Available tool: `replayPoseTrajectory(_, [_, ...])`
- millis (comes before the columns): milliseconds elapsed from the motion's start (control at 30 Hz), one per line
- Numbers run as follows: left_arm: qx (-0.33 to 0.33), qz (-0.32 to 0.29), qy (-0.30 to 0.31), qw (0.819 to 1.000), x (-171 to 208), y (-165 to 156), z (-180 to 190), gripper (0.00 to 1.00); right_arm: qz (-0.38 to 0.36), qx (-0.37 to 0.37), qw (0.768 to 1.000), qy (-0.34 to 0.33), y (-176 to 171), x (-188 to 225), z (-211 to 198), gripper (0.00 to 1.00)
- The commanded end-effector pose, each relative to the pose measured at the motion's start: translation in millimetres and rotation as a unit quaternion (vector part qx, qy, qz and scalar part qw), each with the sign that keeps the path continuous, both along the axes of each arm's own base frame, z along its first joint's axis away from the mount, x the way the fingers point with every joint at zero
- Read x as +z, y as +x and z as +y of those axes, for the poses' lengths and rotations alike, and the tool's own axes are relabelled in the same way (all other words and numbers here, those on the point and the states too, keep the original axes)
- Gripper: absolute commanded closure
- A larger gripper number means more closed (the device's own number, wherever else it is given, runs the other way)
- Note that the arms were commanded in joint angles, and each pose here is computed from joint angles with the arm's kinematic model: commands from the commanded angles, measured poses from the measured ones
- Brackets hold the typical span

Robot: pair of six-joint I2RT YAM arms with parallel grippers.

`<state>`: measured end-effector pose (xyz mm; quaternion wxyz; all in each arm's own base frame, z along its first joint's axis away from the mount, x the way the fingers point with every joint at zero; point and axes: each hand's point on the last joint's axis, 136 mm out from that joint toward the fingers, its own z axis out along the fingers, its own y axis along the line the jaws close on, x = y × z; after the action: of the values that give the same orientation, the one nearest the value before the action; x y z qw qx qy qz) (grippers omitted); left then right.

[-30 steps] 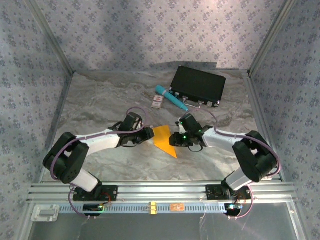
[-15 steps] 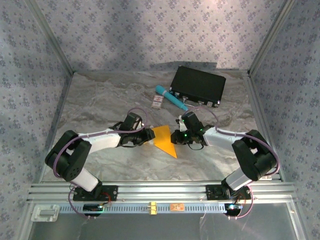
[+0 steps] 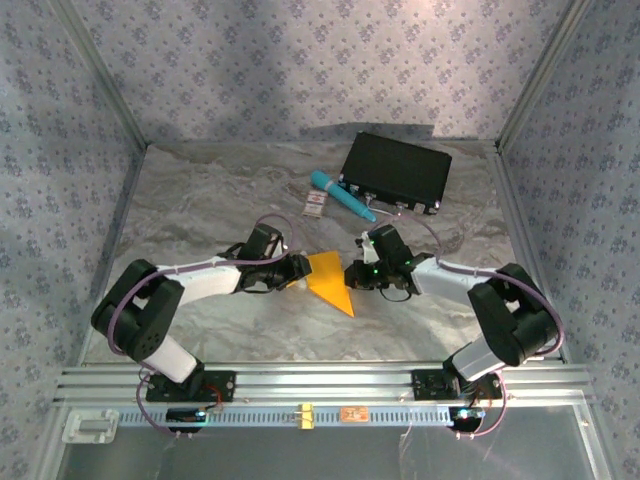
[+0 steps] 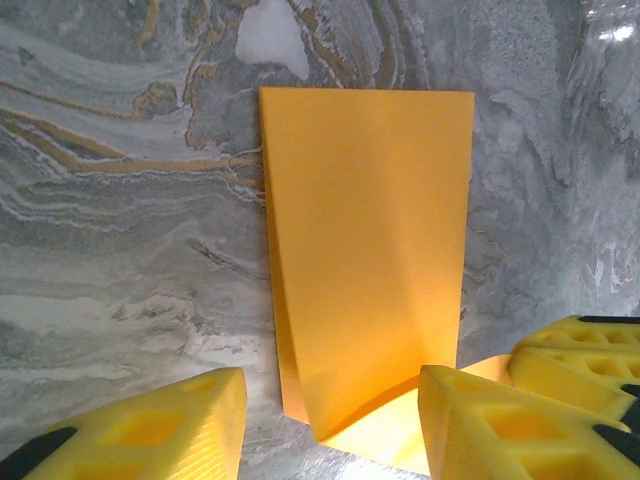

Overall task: Fold a paper plane with a square sheet of paper (pick it up from the middle)
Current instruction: Third fold the triangle at the center of the table, then fourth fold the wing at the center of the table.

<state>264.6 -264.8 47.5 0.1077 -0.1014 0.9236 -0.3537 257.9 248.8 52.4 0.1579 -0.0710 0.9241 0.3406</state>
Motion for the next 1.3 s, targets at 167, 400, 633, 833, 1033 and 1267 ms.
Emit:
replayPoseTrajectory(167, [-0.011,-0.008,-0.033,0.999,12.1,10.0,-13.7,0.46,-0.003,-0.011,1.000,0.022,0.7,7.6,-5.2,0.94])
replayPoseTrajectory(400, [-0.016,-0.006,-0.046,0.999,14.0,15.3,-22.2,0.47,-0.003,-0.015,1.000,0.023,1.7,7.6,-7.5,0.94])
replayPoseTrajectory(633, [-0.019,-0.004,-0.058,0.998,12.9,18.7,-28.4,0.50,-0.003,-0.018,1.000,0.024,2.2,7.2,-9.7,0.94])
replayPoseTrajectory(833, [-0.018,0.004,-0.071,0.997,10.4,20.3,-33.6,0.54,-0.001,-0.020,1.000,0.023,2.1,5.6,-11.7,0.93])
replayPoseTrajectory(1033, [-0.017,0.003,-0.090,0.996,14.3,24.6,-40.3,0.62,-0.002,-0.022,1.000,0.021,2.0,6.5,-12.6,0.91])
replayPoseTrajectory(1267, [-0.023,0.006,-0.119,0.993,19.9,28.5,-49.0,0.62,-0.010,-0.030,0.999,0.003,-0.7,10.2,-20.8,0.83])
